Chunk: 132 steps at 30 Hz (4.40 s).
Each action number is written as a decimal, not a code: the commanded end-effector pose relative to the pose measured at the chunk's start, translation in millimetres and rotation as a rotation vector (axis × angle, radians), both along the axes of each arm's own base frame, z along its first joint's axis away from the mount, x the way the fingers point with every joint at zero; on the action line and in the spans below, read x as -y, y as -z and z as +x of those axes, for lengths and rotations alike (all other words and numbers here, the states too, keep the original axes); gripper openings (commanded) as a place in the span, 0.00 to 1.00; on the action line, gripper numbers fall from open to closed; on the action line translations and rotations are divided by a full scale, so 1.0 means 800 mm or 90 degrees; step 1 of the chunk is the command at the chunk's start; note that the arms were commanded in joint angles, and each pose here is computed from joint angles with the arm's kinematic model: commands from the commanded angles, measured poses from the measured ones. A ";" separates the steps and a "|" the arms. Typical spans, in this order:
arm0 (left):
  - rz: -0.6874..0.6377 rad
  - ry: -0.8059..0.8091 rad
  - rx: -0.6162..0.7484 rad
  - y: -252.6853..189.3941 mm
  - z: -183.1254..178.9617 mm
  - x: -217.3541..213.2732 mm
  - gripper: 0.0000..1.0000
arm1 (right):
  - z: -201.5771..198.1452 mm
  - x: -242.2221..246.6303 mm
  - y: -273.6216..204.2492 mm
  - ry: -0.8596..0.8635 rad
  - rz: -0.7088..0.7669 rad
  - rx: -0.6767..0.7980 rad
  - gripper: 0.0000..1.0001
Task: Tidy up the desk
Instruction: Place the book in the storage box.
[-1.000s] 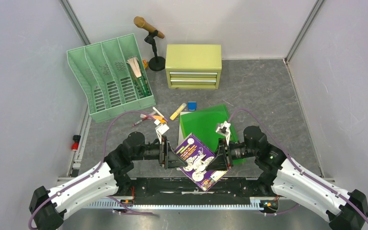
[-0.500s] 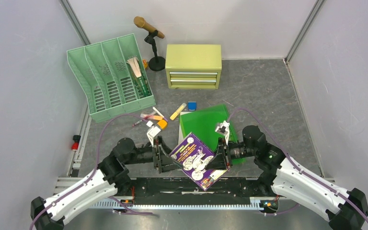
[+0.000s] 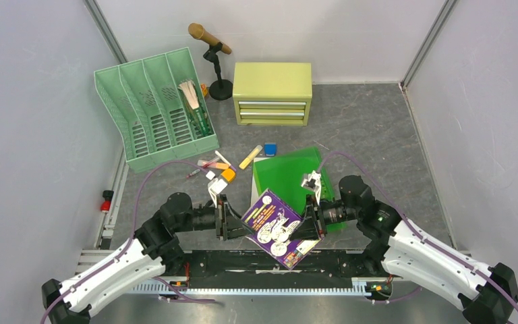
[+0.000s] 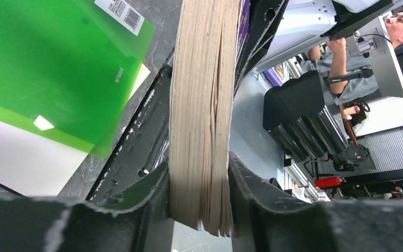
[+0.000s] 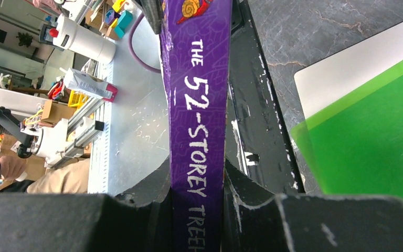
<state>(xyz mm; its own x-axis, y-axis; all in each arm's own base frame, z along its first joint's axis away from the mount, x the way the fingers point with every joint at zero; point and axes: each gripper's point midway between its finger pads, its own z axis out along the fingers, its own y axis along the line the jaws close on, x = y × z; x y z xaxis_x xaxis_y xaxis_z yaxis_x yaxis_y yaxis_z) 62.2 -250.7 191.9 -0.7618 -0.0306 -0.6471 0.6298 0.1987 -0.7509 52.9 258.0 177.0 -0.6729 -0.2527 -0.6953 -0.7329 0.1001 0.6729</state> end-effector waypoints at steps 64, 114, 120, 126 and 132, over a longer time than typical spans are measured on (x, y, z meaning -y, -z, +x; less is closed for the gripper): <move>0.109 -0.470 0.087 -0.123 0.156 -0.065 0.02 | 0.110 0.072 0.013 0.291 -0.260 0.135 0.98; 0.181 -0.467 -0.045 -0.180 0.264 -0.090 0.02 | 0.074 0.068 0.072 0.270 -0.219 0.046 0.98; 0.164 -0.583 0.030 -0.245 0.288 -0.138 0.02 | 0.076 0.070 0.072 0.277 -0.224 0.049 0.98; 0.184 -0.680 0.110 -0.300 0.286 -0.180 0.02 | 0.075 0.065 0.068 0.266 -0.216 0.042 0.98; 0.218 -0.795 0.168 -0.318 0.273 -0.231 0.02 | 0.074 0.069 0.073 0.270 -0.224 0.044 0.98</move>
